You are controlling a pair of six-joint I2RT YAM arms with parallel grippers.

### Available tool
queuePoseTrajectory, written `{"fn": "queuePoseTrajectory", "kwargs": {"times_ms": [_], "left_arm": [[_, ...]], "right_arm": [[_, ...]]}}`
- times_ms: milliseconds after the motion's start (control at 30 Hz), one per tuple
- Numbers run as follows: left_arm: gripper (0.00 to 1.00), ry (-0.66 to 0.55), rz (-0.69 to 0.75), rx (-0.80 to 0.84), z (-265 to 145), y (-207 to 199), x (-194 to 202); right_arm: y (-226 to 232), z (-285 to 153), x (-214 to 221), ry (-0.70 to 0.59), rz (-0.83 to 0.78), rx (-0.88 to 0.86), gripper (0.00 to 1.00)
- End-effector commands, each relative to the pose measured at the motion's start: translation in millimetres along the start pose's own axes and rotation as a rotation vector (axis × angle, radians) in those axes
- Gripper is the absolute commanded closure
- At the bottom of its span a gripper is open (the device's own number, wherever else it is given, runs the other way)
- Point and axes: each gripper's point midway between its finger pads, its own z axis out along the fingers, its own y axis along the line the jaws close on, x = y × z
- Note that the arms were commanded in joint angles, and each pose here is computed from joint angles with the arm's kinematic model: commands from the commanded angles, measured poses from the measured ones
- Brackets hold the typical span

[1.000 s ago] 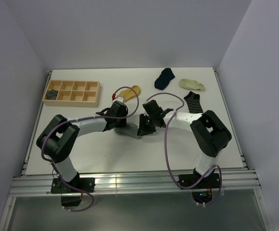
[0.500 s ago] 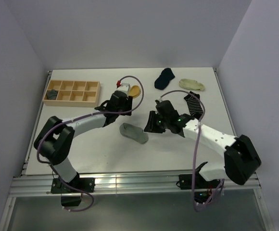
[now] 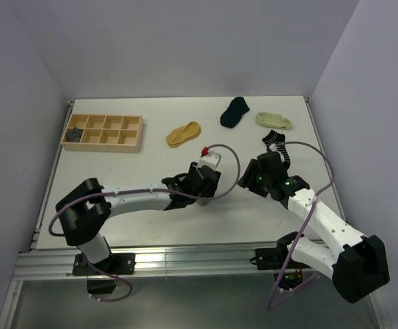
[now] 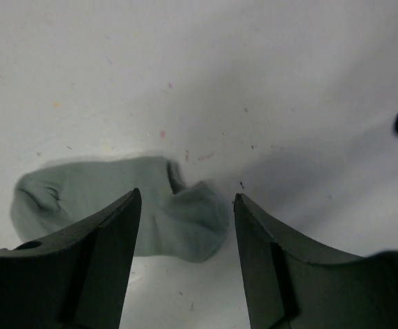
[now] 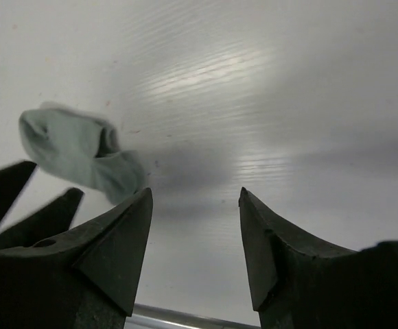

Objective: Roll the socks
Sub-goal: Adjust the sock at the center of the board, then roll the sock at the center of the board.

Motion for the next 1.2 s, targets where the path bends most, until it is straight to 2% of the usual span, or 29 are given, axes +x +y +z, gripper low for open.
{"fn": "queuePoseTrajectory", "kwargs": {"times_ms": [0, 133, 400, 600, 1067, 1167], "left_arm": [[0.39, 0.007, 0.084, -0.091, 7, -11, 11], [0.43, 0.018, 0.165, -0.088, 10, -38, 23], [0.46, 0.093, 0.249, -0.107, 14, -50, 51], [0.5, 0.133, 0.288, -0.135, 15, -45, 61], [0.51, 0.206, 0.35, -0.143, 22, -40, 83], [0.55, 0.226, 0.362, -0.156, 24, -36, 91]], "right_arm": [[-25, -10, -11, -0.058, 0.075, 0.042, 0.38], [-41, -16, -10, -0.078, 0.107, 0.057, 0.36], [-55, -17, -2, -0.051, 0.113, 0.045, 0.36], [-57, -19, -3, -0.058, 0.111, 0.03, 0.36], [-61, -14, 4, -0.031, 0.126, 0.009, 0.37], [-61, -12, 5, -0.023, 0.13, 0.006, 0.37]]}}
